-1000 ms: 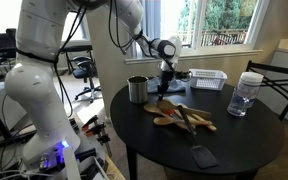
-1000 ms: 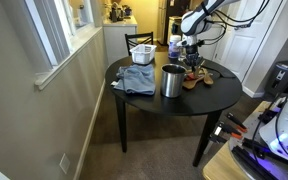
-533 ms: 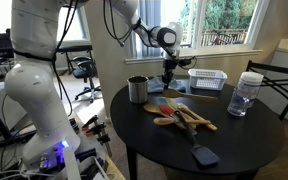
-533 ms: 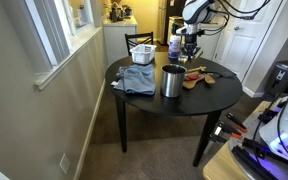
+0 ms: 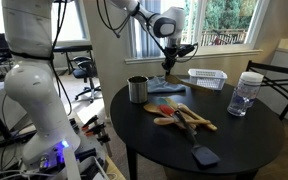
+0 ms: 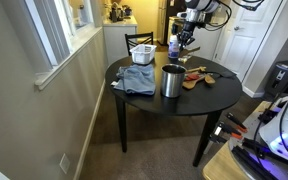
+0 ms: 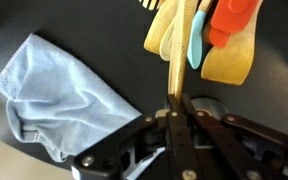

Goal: Put one wooden spoon in the utensil holder

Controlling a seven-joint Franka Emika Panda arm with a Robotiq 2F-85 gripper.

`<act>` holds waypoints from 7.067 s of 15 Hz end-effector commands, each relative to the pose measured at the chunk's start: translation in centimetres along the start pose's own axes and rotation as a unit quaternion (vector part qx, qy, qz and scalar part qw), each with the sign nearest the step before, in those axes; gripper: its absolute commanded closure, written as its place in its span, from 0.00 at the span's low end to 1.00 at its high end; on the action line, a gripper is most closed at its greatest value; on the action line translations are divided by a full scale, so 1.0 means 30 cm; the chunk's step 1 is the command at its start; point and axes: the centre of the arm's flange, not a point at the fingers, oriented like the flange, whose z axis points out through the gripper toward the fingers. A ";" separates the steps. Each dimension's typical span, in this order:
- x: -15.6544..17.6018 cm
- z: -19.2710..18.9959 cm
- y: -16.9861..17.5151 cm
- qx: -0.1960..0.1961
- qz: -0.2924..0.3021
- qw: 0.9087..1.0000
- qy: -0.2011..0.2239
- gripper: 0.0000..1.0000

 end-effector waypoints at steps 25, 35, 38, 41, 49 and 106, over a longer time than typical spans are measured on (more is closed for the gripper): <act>1.070 -0.230 -0.127 -0.024 -0.051 0.981 0.188 0.96; 1.062 -0.241 -0.293 0.018 0.052 0.980 0.193 0.96; 0.937 -0.277 -0.304 -0.015 0.080 0.971 0.226 0.96; 0.791 -0.321 -0.312 -0.066 0.127 0.950 0.278 0.96; 0.551 -0.323 -0.262 -0.141 0.191 0.899 0.368 0.96; 0.538 -0.052 -0.403 -0.170 0.308 0.892 0.283 0.96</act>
